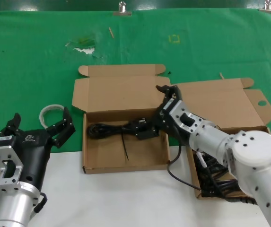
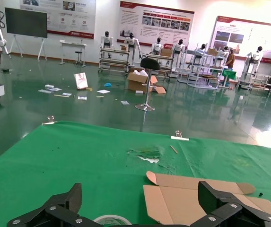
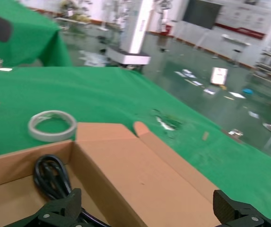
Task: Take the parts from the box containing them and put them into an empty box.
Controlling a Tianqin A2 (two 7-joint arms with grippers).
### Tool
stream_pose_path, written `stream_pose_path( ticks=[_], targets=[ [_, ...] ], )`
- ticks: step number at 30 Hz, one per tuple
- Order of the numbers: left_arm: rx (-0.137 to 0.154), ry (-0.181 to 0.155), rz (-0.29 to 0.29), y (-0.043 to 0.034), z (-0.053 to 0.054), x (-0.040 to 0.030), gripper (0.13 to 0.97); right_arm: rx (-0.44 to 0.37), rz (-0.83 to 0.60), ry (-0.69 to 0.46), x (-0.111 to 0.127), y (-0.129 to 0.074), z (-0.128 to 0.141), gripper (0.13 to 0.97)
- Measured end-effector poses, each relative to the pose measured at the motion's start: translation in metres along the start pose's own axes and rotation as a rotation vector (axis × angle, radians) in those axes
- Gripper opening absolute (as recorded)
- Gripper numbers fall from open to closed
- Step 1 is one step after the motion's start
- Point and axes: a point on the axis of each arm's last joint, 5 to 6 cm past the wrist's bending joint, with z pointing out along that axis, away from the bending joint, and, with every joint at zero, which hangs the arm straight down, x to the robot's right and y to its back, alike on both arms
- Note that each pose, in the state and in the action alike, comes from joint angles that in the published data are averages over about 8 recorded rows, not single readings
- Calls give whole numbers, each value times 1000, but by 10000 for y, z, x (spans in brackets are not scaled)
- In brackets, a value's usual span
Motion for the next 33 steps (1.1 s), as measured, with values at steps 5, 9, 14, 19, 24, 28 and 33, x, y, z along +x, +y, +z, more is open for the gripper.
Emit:
stream_pose_path(
  ticks=[5, 9, 14, 19, 24, 28, 33],
  targets=[
    [0, 0, 0, 0, 0, 0, 850, 10, 67, 72, -43, 76, -154, 966],
    [0, 0, 0, 0, 0, 0, 902, 18, 120, 132, -74, 132, -291, 966],
    [0, 0, 0, 0, 0, 0, 937, 27, 183, 205, -107, 194, -471, 966],
    [0, 0, 0, 0, 0, 0, 961, 35, 243, 278, -137, 247, -666, 966],
    [0, 0, 0, 0, 0, 0, 966, 44, 300, 352, -163, 289, -872, 966],
    [0, 0, 0, 0, 0, 0, 966, 51, 342, 409, -182, 313, -1041, 966],
    [0, 0, 0, 0, 0, 0, 966, 61, 393, 479, -205, 332, -1262, 966]
  ],
)
